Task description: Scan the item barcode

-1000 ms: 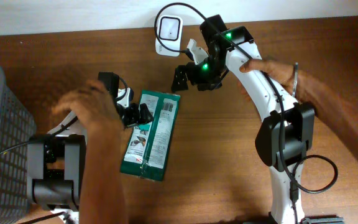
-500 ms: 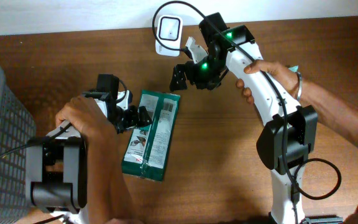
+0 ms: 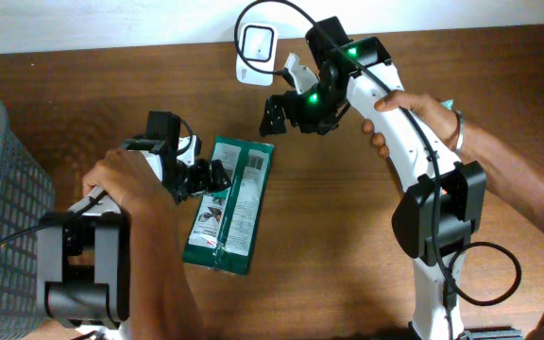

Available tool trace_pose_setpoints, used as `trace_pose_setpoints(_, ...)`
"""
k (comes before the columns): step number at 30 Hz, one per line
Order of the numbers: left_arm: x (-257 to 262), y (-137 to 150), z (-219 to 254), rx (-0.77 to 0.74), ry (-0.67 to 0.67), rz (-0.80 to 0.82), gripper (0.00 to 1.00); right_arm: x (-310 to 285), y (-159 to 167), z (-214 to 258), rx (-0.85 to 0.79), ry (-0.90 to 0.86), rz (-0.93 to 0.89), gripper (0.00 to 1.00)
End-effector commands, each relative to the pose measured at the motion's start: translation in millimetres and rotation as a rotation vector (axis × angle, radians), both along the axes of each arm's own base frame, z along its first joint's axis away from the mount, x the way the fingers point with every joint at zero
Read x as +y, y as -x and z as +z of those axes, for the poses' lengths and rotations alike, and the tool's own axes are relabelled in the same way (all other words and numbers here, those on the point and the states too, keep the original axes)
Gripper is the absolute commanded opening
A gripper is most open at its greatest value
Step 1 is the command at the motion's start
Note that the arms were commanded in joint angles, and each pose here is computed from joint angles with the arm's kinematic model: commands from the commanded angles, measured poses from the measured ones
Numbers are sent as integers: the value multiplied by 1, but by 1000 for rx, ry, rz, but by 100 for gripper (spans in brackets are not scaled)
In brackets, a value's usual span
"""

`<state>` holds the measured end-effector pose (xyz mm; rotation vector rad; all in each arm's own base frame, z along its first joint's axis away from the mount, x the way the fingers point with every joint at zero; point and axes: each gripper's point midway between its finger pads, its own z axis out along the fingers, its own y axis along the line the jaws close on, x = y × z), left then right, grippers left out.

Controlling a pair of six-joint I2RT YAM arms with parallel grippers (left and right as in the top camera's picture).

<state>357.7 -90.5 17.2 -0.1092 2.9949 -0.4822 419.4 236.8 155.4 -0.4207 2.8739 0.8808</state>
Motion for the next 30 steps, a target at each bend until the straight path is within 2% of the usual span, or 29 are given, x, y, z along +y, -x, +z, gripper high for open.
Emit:
trace_pose_setpoints(1, 8, 23, -44, 141, -21, 26, 99, 0, 0, -17, 35, 17, 3, 100)
trace_pose_setpoints(25, 8, 23, -44, 141, -21, 26, 100, 0, 0, -17, 35, 17, 3, 100)
trace_pose_setpoints(26, 113, 113, 138, -1369, -758, -143, 100, -200, 176, 2, -1257, 2, -622, 99)
trace_pose_setpoints(30, 113, 113, 138, -1369, -758, -143, 100, -200, 176, 2, -1256, 2, -623, 99)
